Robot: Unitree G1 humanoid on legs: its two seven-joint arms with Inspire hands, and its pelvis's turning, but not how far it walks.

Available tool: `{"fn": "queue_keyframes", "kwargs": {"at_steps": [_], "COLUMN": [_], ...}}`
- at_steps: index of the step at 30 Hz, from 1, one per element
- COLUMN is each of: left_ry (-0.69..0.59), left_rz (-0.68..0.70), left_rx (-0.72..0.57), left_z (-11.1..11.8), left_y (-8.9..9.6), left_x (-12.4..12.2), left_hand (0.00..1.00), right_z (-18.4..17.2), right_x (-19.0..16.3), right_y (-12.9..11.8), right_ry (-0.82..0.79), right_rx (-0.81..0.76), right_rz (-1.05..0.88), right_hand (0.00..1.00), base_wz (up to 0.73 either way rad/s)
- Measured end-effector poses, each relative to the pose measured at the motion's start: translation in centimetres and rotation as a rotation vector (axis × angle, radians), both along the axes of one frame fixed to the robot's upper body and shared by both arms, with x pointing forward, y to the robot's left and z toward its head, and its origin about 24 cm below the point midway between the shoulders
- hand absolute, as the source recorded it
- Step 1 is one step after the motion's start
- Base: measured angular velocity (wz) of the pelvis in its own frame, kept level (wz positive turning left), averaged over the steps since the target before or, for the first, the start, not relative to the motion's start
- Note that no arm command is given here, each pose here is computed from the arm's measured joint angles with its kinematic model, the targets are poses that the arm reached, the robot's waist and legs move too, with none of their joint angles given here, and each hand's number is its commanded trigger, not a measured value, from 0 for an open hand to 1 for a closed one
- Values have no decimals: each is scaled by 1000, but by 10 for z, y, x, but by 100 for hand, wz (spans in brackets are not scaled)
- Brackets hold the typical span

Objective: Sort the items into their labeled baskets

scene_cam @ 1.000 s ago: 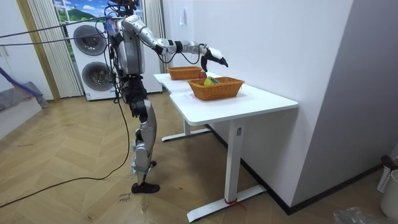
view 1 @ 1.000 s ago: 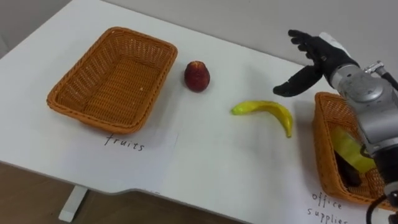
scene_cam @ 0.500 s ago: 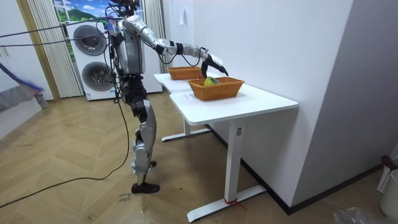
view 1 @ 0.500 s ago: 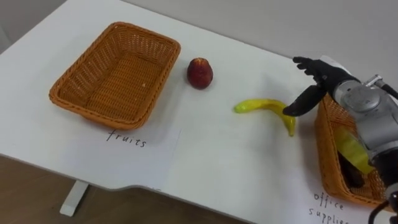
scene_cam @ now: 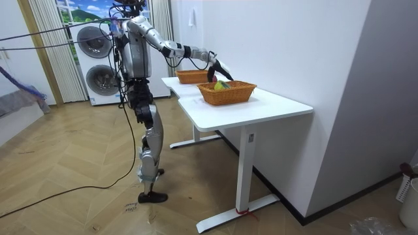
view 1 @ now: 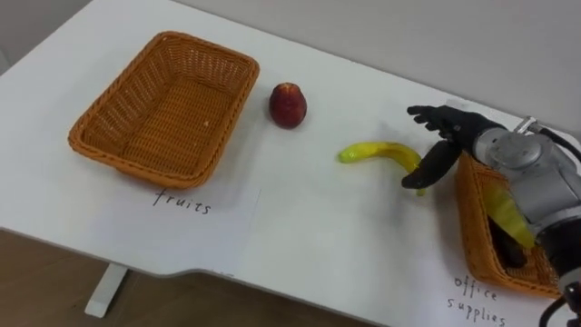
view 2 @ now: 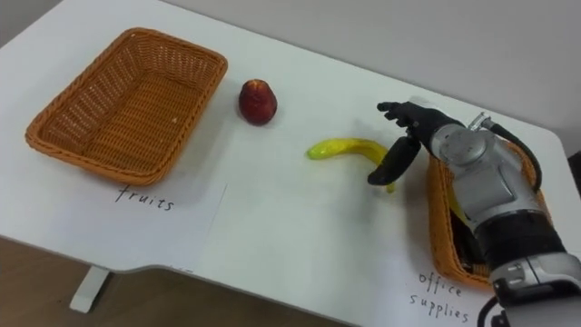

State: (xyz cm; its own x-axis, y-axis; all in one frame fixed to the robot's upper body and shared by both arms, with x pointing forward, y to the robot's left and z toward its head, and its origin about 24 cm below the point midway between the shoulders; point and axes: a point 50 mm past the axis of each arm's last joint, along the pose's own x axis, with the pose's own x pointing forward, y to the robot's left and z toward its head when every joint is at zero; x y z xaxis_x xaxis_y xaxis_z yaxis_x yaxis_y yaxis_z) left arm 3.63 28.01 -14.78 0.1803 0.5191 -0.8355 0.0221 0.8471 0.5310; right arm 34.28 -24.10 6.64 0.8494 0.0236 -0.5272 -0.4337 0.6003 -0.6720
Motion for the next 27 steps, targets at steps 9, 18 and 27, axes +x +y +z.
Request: {"fn": "queue_keyframes", "kwargs": {"at_steps": [9,18,27], "left_ry": [-27,-42,-45], "left_rz": [-3,-8,-15], "left_rx": [27,38,74], "left_z": [2,3,4], "left_y": [1,4,4], "left_x": [11,14,15], "left_hand": [0,0,0], "right_z": [-1,-5,-11], "right_x": [0,0,-1], "right_y": [1,5,-3], "right_ry": [0,-7,-5], "right_rx": [-10,-43,-59], "right_rz": [6,11,-38], "right_hand": [0,0,0], "base_wz": [2,0,4]}}
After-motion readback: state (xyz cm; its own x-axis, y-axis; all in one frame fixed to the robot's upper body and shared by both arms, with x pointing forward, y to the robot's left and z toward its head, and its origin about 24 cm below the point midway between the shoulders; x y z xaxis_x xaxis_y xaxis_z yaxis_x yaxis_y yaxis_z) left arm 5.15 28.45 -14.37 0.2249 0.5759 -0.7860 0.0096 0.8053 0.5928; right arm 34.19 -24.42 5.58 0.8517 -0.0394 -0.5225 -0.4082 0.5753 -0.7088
